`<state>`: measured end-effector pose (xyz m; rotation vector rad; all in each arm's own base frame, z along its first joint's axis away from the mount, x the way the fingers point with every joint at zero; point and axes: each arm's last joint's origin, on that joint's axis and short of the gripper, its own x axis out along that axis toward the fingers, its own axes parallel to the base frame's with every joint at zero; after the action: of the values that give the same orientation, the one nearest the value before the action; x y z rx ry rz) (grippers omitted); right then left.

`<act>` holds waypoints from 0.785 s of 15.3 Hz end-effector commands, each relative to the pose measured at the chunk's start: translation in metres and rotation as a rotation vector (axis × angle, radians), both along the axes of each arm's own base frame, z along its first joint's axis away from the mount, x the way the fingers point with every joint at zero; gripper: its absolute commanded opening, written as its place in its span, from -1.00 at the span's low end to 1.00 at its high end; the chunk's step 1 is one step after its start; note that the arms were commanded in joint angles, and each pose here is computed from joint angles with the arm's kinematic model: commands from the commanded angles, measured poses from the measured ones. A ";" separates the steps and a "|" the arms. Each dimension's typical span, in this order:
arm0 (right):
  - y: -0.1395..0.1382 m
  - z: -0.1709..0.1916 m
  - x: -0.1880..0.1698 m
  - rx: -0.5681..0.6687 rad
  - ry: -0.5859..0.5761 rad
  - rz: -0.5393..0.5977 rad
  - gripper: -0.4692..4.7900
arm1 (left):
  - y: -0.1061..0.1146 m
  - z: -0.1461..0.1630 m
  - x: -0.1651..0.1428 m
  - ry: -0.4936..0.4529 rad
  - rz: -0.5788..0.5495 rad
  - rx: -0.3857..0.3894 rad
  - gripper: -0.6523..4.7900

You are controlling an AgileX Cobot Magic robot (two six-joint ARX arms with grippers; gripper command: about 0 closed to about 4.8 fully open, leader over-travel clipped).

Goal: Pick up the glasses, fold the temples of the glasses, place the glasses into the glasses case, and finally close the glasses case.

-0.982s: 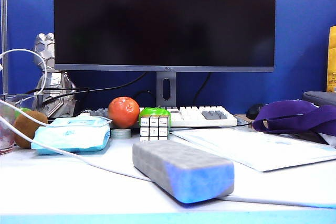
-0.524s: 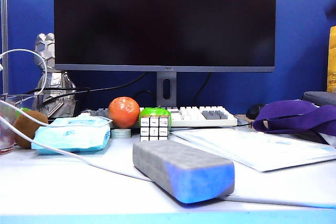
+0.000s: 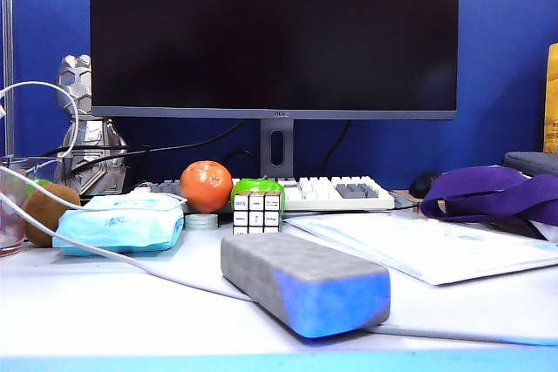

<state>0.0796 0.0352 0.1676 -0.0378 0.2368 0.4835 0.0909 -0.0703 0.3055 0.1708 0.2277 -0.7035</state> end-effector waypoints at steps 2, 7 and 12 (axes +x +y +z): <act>0.000 -0.001 -0.001 -0.001 0.016 0.003 -0.84 | -0.015 -0.068 0.017 -0.059 -0.048 -0.138 -0.78; 0.000 -0.001 -0.001 -0.002 0.017 0.002 -0.84 | -0.002 -0.109 0.018 -0.064 0.098 -0.212 -0.78; 0.000 -0.001 -0.001 -0.002 0.016 0.002 -0.84 | 0.037 -0.124 0.017 -0.152 0.382 -0.257 -0.78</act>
<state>0.0788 0.0350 0.1642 -0.0423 0.2716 0.4855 0.1084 -0.0347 0.1834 -0.0645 0.0165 -0.3442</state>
